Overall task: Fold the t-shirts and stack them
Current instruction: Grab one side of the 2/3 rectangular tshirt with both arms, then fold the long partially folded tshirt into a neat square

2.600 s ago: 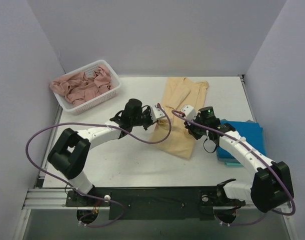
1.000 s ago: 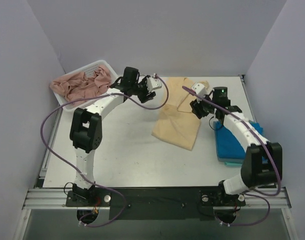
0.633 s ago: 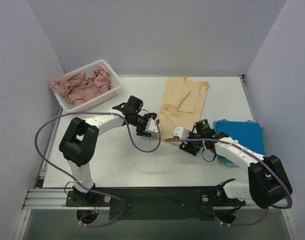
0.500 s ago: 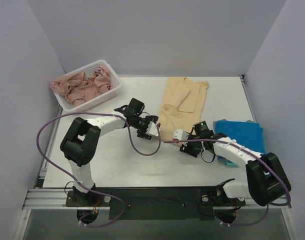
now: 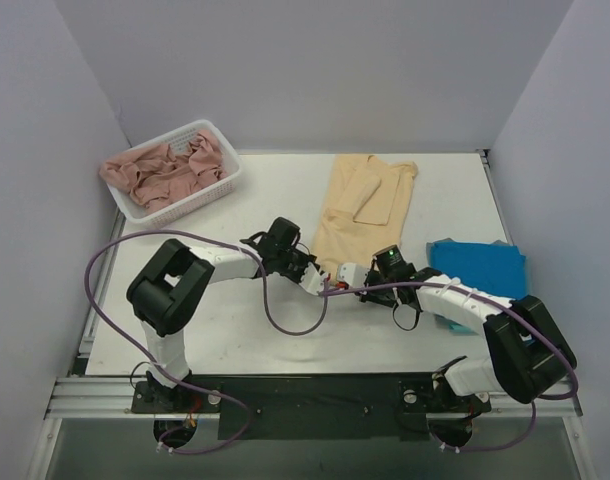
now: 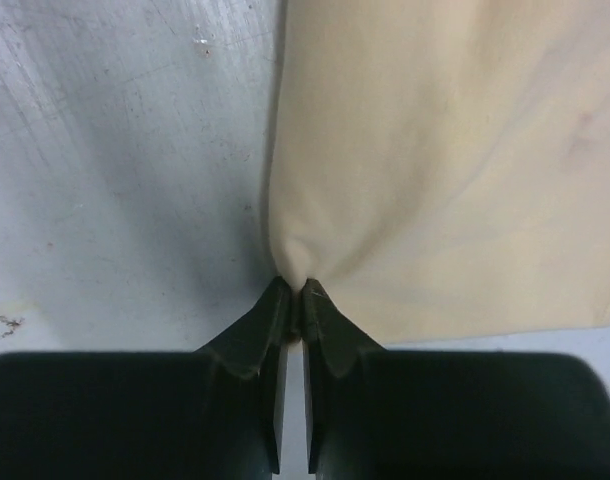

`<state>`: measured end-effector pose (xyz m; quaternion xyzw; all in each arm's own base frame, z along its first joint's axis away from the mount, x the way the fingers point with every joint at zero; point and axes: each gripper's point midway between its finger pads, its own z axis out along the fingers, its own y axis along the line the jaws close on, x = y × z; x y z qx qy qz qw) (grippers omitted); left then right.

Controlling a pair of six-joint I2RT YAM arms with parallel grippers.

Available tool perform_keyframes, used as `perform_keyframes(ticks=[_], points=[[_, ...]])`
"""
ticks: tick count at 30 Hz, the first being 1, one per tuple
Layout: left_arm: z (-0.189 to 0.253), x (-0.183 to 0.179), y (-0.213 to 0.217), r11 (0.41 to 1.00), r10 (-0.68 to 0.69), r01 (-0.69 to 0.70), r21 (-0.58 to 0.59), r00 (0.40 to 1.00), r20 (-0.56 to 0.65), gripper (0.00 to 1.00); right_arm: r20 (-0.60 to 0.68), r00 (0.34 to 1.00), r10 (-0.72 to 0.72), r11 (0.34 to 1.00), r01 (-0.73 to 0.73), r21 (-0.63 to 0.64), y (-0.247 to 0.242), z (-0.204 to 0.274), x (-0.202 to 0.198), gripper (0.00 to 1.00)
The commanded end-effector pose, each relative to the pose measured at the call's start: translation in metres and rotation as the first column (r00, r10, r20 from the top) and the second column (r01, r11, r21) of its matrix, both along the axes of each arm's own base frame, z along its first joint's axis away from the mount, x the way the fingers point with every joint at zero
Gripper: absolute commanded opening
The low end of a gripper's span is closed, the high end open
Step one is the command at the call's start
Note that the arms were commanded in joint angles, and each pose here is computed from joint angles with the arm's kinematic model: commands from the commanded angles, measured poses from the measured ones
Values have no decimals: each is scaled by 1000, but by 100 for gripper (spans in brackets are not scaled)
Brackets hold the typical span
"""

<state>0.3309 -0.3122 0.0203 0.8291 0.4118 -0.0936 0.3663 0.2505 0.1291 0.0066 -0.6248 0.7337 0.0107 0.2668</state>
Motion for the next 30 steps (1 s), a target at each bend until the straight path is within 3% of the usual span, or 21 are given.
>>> perform_keyframes(ticks=[1,6,15,19,20,24,30], points=[[-17,-4,18,995,29,-32,97,999,28,0,-87,996,-17,994,8,-108,-19,-19,-22,0],[0,-30,40,987,72,-63,150,996,-52,0,-107,994,7,997,-14,-71,-8,-8,-38,0],[31,-147,87,975,148,-69,211,911,-384,0,-140,983,119,993,-120,-3,24,20,-122,0],[51,-198,108,975,137,-41,217,883,-450,0,-185,963,197,980,-193,38,41,33,-168,0],[61,-217,117,978,118,-20,206,871,-477,0,-189,935,301,953,-301,27,45,36,-187,0],[87,-264,141,987,68,21,160,844,-532,0,-116,888,445,895,-445,29,65,63,-215,0],[122,-298,164,994,31,32,107,842,-539,0,-252,867,430,903,-416,109,86,96,-244,0]])
